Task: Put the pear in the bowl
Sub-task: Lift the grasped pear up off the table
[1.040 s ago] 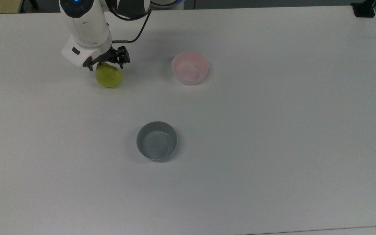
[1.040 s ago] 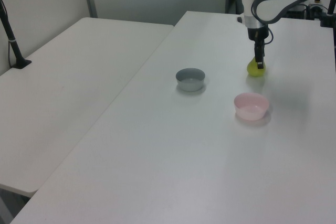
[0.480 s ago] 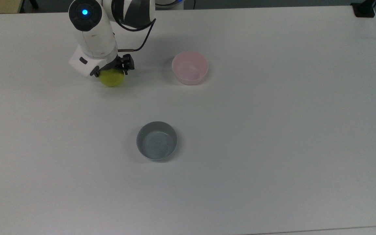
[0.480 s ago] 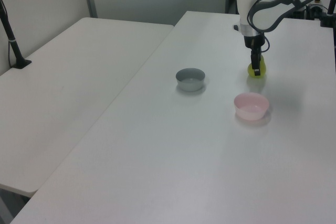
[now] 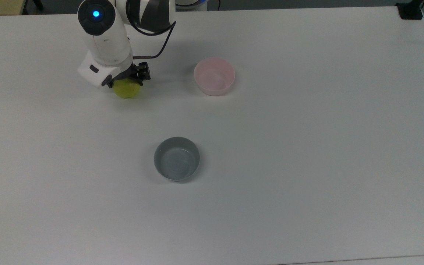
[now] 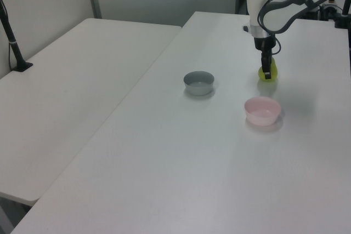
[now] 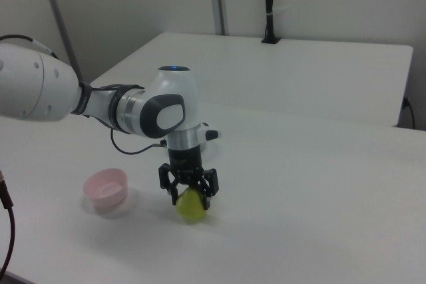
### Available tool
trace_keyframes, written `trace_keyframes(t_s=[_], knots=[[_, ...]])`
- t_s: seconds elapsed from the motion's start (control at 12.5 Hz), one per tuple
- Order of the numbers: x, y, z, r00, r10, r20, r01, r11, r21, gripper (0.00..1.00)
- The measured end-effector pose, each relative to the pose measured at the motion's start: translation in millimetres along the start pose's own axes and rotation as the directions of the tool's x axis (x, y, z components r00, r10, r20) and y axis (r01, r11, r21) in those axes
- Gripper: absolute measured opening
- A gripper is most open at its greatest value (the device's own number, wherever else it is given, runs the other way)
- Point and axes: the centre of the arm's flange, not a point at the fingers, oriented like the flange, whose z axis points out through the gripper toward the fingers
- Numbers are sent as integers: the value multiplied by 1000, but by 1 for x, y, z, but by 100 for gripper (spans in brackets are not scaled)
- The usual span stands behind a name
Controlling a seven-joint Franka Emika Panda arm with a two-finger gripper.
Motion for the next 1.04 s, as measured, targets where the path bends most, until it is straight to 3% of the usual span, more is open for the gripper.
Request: trace_keyframes(t_s=[0.4,0.64,1.04], knots=[[6,7,-32,1000,9,-3,-9,1000,-5,89],[0,16,-103,999,30,11,-30,1000,-5,89],[-25,17,-206,996,53,-76,-55,998,-25,89]])
